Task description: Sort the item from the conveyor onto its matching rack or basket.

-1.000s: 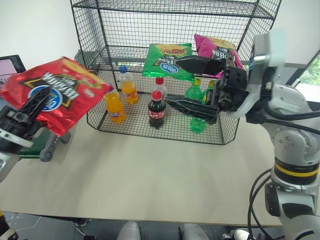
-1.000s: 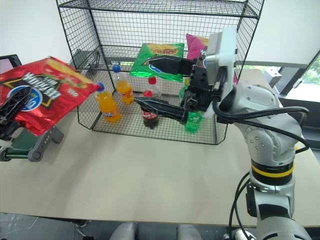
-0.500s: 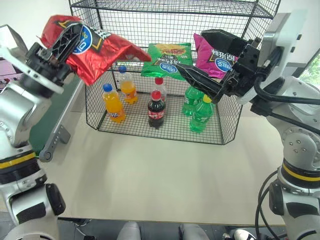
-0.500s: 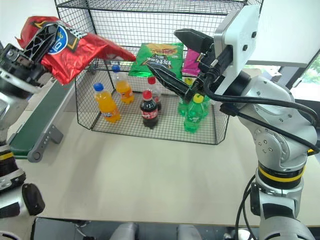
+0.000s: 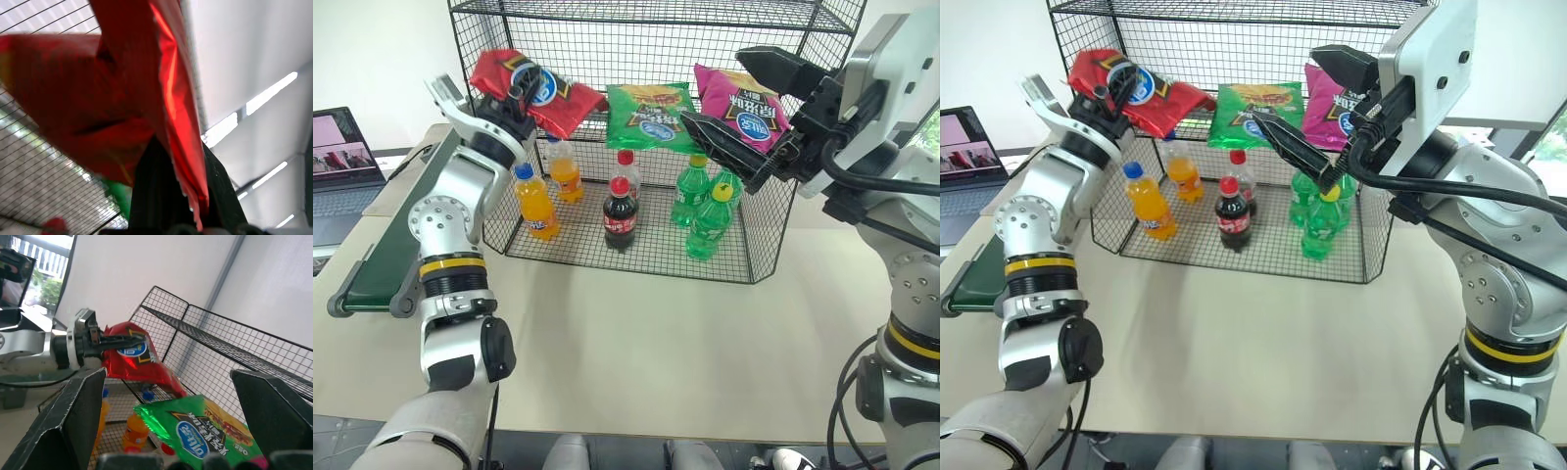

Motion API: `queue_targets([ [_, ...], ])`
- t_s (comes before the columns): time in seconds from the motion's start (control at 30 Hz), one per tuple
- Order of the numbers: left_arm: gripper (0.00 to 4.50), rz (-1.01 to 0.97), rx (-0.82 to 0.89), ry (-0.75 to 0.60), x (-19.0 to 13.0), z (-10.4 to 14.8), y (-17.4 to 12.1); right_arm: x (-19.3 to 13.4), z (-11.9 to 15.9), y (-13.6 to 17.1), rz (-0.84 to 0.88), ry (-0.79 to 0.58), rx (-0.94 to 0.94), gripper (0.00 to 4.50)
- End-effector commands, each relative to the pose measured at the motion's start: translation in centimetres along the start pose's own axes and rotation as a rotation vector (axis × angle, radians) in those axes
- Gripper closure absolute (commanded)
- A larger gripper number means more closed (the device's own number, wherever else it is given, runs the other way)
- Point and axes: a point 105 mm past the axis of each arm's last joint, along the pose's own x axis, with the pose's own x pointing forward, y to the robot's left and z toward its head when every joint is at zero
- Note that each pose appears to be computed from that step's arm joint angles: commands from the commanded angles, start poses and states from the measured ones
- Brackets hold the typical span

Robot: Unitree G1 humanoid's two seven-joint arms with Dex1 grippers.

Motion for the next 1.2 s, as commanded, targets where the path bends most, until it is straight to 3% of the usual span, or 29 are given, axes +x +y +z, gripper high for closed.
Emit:
queue_targets([
  [0.03,4.43,0.029,0.005,-0.078,-0.1,1.5,-0.9,-0.4,1.1,0.3,-0.006,-0.024,-0.031,0.00],
  [0.27,4.43,0.183,-0.027,-0.163,1.4,1.7,-0.3,-0.5,0.9,0.3,-0.016,-0.014,-0.027,0.00],
  [0.5,4.43,0.237,-0.039,-0.136,3.1,0.7,0.3,-0.5,0.9,0.1,-0.026,-0.010,-0.028,0.00],
  [0.8,4.43,0.311,-0.104,-0.189,3.4,2.4,2.4,-0.7,0.7,-0.2,-0.041,0.004,-0.028,0.00],
  [0.9,3.68,0.285,-0.090,-0.185,3.5,2.7,2.0,-0.8,0.7,-0.2,-0.037,0.001,-0.023,0.00],
  [1.2,0.03,0.285,-0.092,-0.160,2.1,3.1,1.6,-0.7,0.7,0.0,-0.024,-0.007,-0.015,0.00],
])
